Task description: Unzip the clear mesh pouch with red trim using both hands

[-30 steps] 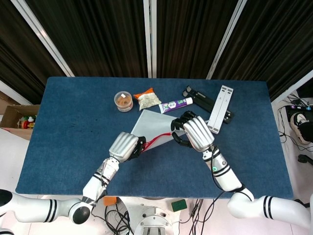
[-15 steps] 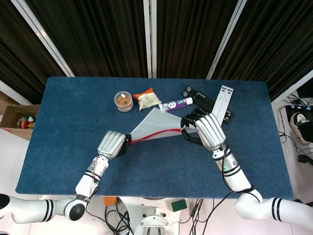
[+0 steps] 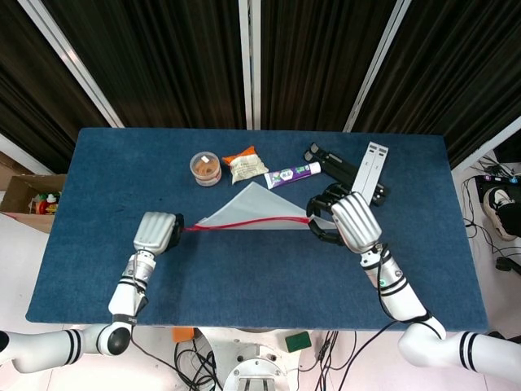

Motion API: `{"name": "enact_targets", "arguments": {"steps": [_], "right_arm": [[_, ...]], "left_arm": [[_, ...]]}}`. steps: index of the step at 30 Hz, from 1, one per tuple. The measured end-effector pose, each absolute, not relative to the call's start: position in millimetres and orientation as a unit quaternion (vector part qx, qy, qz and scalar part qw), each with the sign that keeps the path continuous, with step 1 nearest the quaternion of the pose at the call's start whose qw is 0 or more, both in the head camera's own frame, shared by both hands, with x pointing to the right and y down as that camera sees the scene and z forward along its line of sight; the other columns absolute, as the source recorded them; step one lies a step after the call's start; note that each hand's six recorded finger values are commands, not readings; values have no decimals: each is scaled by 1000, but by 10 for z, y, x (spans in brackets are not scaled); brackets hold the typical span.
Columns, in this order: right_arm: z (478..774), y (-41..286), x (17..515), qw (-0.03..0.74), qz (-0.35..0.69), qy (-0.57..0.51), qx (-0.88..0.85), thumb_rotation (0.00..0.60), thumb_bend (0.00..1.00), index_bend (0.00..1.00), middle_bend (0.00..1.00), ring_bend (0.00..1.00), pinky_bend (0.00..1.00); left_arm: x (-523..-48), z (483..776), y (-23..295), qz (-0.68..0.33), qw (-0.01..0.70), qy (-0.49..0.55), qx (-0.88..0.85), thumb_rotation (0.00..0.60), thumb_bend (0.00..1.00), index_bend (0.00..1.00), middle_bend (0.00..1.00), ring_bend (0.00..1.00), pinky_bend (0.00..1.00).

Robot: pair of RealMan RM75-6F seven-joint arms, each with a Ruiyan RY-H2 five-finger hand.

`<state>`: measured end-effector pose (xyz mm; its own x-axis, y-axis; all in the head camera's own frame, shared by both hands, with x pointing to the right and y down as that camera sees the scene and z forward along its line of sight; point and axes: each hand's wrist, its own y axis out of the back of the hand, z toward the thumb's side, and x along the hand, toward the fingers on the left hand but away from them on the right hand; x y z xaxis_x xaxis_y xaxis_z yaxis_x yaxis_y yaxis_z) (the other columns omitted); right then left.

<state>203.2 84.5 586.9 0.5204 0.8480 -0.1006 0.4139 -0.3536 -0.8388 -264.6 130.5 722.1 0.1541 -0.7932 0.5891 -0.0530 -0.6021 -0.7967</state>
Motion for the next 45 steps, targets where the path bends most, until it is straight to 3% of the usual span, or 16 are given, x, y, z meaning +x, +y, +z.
{"name": "enact_targets", "arguments": {"steps": [7,10,12,14,17,21,24,26,30,38,43,45], "right_arm": [[6048,926,1903,391,271,-382,-792,600,569,882,679,509,421],[6132,972,1853,391,274,-364,-800,600,565,880,679,509,421],[6189,1019,1822,392,278,-347,-805,600,550,878,677,509,421],[6246,1073,1795,400,282,-328,-808,600,528,869,668,509,421],[6328,1157,1759,412,291,-299,-810,600,485,785,615,491,420],[6448,1268,1749,416,314,-255,-814,600,316,452,423,311,289],[6566,1373,1800,409,348,-208,-818,600,171,142,246,143,129],[6640,1439,1873,396,378,-176,-818,600,89,12,113,36,36],[6701,1532,2046,354,433,-136,-818,600,14,0,1,0,0],[6550,1612,2338,273,473,-123,-829,600,0,0,0,0,0],[6408,1550,2488,271,458,-159,-831,600,2,0,66,0,10],[6339,1485,2585,288,456,-182,-822,600,51,1,129,10,71]], "left_arm": [[-2852,7201,1295,-589,331,313,-668,600,591,562,824,841,1000],[-2920,7165,1294,-593,334,312,-663,600,475,376,763,797,1000],[-2950,7126,1299,-595,336,310,-661,600,341,216,649,685,996],[-2977,7060,1298,-596,337,312,-659,600,288,165,547,572,962],[-3038,6914,1276,-593,345,324,-652,600,246,154,412,408,799],[-3148,6665,1233,-584,359,350,-639,600,227,153,303,278,551],[-3264,6464,1198,-572,365,379,-629,600,220,153,292,243,451],[-3350,6333,1184,-562,367,399,-625,600,219,153,292,236,417],[-3525,6131,1187,-545,367,429,-620,600,216,155,292,223,359],[-3950,5915,1297,-535,338,476,-611,600,211,174,257,175,286],[-4244,5834,1408,-547,340,489,-588,600,211,201,257,175,283],[-4342,5801,1458,-552,347,490,-578,600,212,216,257,175,281]]}}
